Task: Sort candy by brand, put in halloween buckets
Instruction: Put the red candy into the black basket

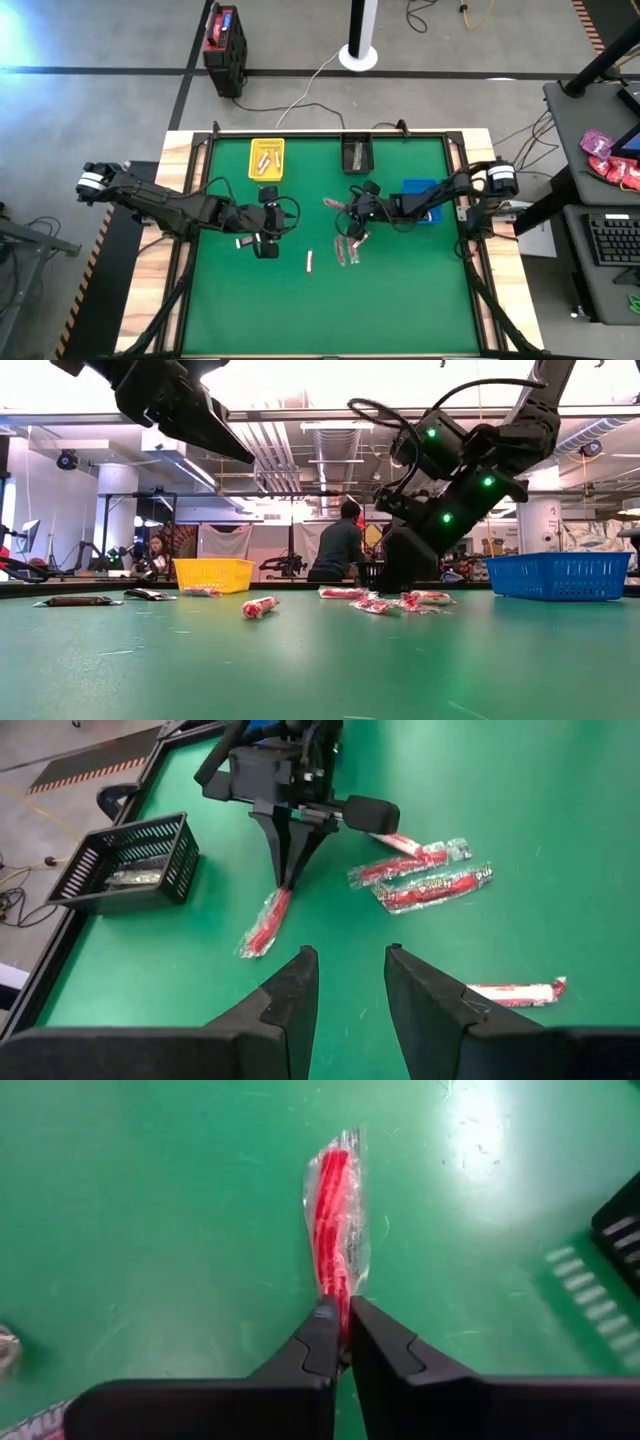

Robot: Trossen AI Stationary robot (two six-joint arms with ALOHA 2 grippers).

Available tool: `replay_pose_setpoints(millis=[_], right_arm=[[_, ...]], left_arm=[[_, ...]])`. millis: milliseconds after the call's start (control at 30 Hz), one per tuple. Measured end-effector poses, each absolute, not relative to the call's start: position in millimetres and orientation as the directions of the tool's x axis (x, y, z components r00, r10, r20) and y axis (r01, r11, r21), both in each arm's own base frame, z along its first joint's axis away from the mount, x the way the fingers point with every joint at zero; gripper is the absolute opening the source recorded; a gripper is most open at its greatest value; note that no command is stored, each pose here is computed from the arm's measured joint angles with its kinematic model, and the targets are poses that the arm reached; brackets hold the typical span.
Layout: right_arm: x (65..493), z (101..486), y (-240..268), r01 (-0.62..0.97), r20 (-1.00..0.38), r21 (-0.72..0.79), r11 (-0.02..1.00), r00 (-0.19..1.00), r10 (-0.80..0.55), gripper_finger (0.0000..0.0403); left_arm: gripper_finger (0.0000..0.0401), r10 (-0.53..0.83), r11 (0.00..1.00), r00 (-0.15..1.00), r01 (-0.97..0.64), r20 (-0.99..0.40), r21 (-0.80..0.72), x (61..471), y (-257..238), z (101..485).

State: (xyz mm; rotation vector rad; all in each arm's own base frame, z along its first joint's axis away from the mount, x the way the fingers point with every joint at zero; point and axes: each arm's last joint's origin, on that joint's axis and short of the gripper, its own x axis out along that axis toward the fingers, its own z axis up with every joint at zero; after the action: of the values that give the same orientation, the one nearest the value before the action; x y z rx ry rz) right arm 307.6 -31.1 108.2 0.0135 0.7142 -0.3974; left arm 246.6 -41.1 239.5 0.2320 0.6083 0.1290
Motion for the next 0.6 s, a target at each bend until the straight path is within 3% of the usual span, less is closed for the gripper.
replay_pose_setpoints(millis=[300, 467, 600], right_arm=[[293.1, 188.5, -43.1, 0.446, -0.412, -0.103, 0.889, 0.794, -0.446, 0.0012], [276.4, 212.4, -66.1, 0.582, -0.354, -0.100, 0.807, 0.737, -0.575, 0.0012], [265.0, 211.8, -91.4, 0.732, -0.373, 0.011, 0.681, 0.635, -0.677, 0.0012]], left_arm=[[0.0102, 0.186, 0.966, 0.823, -0.055, -0.537, 0.251, 247.7, -41.4, 240.7], [0.0102, 0.180, 0.967, 0.851, -0.062, -0.493, 0.246, 250.7, -42.0, 245.2], [0.0102, 0.175, 0.966, 0.875, -0.063, -0.452, 0.252, 253.0, -42.5, 249.3]])
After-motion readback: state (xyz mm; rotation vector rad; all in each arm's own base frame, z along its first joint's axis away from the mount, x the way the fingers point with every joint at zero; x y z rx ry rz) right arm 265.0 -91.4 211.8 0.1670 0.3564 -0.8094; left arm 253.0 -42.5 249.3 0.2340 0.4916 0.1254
